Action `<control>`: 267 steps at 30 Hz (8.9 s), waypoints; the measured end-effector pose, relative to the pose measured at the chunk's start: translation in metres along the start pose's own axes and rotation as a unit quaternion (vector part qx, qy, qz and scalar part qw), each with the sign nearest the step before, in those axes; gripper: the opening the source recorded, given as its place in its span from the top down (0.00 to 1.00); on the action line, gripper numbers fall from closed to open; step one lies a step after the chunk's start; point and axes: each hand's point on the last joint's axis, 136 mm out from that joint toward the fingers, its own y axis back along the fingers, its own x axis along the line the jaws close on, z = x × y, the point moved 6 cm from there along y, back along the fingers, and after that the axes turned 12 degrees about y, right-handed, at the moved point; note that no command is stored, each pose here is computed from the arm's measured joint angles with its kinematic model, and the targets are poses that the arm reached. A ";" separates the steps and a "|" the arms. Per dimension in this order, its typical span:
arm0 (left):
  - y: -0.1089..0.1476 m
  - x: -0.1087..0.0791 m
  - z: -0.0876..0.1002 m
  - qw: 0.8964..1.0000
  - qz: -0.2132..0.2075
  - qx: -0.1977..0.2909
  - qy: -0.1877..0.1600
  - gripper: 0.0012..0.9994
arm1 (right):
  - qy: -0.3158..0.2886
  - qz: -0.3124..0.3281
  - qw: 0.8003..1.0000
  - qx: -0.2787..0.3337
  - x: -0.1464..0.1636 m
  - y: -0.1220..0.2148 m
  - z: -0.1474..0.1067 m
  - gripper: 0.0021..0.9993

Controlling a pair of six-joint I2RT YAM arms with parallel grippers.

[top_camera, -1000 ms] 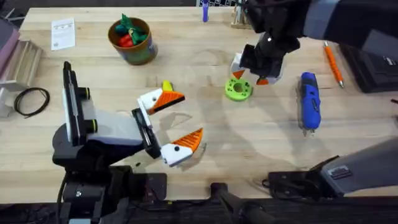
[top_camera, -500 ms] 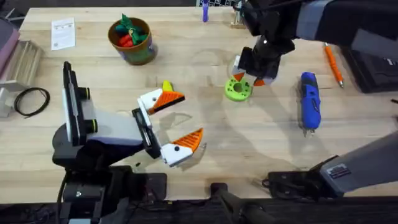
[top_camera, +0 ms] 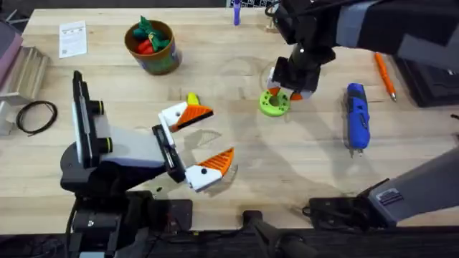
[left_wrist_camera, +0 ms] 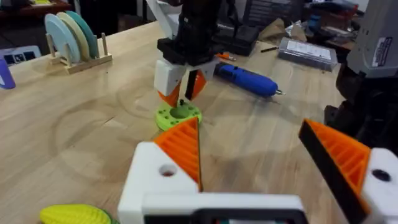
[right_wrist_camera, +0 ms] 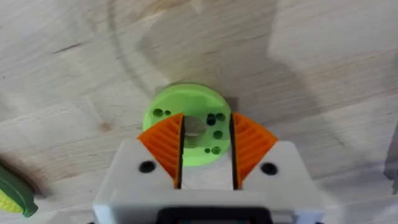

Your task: Pick up the gripper from the table and insert it into the empty holder that is missing its gripper. Then pick up a screw, insert it into the mounting hole, and use the screwdriver to tighten it. Finally, clean up the table by picking up the vegetable and placing it into the bucket.

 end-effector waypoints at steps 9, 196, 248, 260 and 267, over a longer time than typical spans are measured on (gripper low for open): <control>0.000 0.000 0.000 1.000 0.000 0.000 0.000 0.01 | 0.000 -0.001 1.000 0.002 0.000 -0.001 -0.001 0.60; 0.000 0.000 0.000 1.000 0.000 0.000 0.000 0.01 | 0.793 0.168 0.572 -0.124 0.200 0.198 -0.121 1.00; 0.000 0.000 0.000 1.000 0.000 0.000 0.000 0.01 | 0.796 0.161 0.573 -0.108 0.204 0.186 -0.121 1.00; 0.000 0.000 0.000 1.000 0.000 0.000 0.000 0.01 | 0.798 0.162 0.572 -0.100 0.207 0.180 -0.122 1.00; 0.000 0.000 0.000 1.000 0.000 0.000 0.000 0.01 | 0.798 0.162 0.572 -0.097 0.208 0.178 -0.123 1.00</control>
